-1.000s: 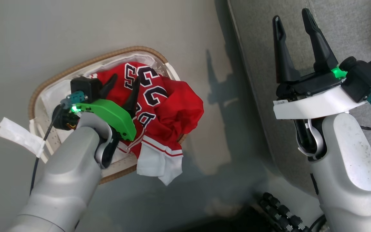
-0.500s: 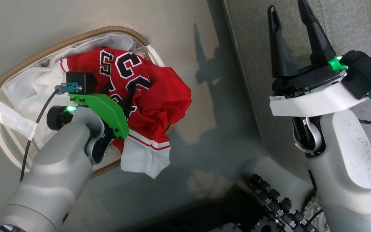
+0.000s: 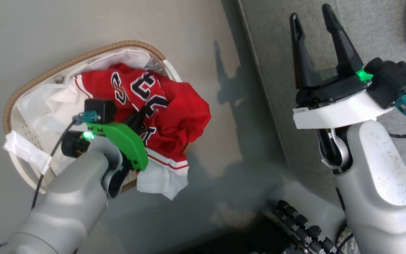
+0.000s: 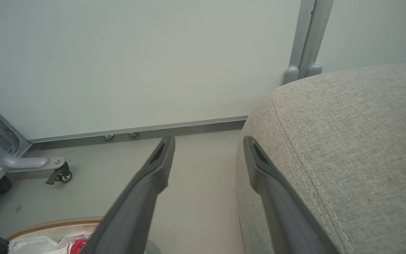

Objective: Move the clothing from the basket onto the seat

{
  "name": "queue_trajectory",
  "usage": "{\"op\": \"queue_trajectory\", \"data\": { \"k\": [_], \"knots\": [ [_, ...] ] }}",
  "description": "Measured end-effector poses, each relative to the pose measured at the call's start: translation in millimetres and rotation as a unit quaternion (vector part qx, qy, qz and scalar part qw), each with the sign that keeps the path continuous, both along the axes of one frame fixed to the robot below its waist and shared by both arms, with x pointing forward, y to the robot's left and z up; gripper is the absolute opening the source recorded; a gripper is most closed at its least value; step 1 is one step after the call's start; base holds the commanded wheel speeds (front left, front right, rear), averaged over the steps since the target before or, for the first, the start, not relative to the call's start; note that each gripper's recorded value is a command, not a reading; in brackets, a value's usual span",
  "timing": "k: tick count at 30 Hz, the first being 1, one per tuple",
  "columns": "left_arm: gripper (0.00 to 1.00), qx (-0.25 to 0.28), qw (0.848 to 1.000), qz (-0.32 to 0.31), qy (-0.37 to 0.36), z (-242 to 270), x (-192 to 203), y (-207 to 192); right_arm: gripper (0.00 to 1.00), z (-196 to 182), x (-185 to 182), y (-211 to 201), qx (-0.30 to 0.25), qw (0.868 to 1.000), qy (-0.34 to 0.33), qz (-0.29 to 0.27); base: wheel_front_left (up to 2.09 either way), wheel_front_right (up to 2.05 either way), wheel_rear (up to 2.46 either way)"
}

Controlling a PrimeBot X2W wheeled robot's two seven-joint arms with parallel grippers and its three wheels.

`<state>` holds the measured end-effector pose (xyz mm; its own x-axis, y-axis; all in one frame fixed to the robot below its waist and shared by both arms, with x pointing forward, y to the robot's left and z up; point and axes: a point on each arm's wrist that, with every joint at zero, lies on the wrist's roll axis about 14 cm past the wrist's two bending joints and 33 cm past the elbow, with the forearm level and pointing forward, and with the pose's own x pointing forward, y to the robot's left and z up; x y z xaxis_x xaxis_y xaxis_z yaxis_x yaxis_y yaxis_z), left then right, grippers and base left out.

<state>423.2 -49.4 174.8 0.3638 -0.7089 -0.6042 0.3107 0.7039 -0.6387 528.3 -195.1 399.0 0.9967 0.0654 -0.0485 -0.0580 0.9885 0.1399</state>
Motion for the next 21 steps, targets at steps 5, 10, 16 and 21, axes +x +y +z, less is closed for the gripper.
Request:
{"op": "queue_trajectory", "data": {
  "k": [5, 10, 16, 21],
  "knots": [
    [0.00, 0.000, 1.000, 0.006, -0.028, 23.7, -3.3, 4.9, 1.00, 12.8, -9.5, -0.1, -0.003, 1.000, -0.003, -0.003, 0.00, 0.00, 0.00],
    [0.00, -0.005, 0.998, -0.006, -0.062, 54.9, -10.6, 2.8, 1.00, 22.1, -23.3, -2.0, 0.003, 1.000, 0.000, -0.012, 0.00, 0.00, 0.00],
    [0.00, -0.009, 0.992, 0.035, -0.118, 100.5, -1.4, 19.2, 1.00, 32.6, -44.2, 6.5, 0.015, 1.000, 0.005, -0.008, 0.00, 0.00, 0.00],
    [0.00, -0.011, 0.984, 0.063, -0.165, 136.9, -4.6, 33.0, 1.00, 45.3, -60.3, 15.2, 0.023, 1.000, 0.000, -0.001, 0.00, 0.00, 0.00]
  ]
}}
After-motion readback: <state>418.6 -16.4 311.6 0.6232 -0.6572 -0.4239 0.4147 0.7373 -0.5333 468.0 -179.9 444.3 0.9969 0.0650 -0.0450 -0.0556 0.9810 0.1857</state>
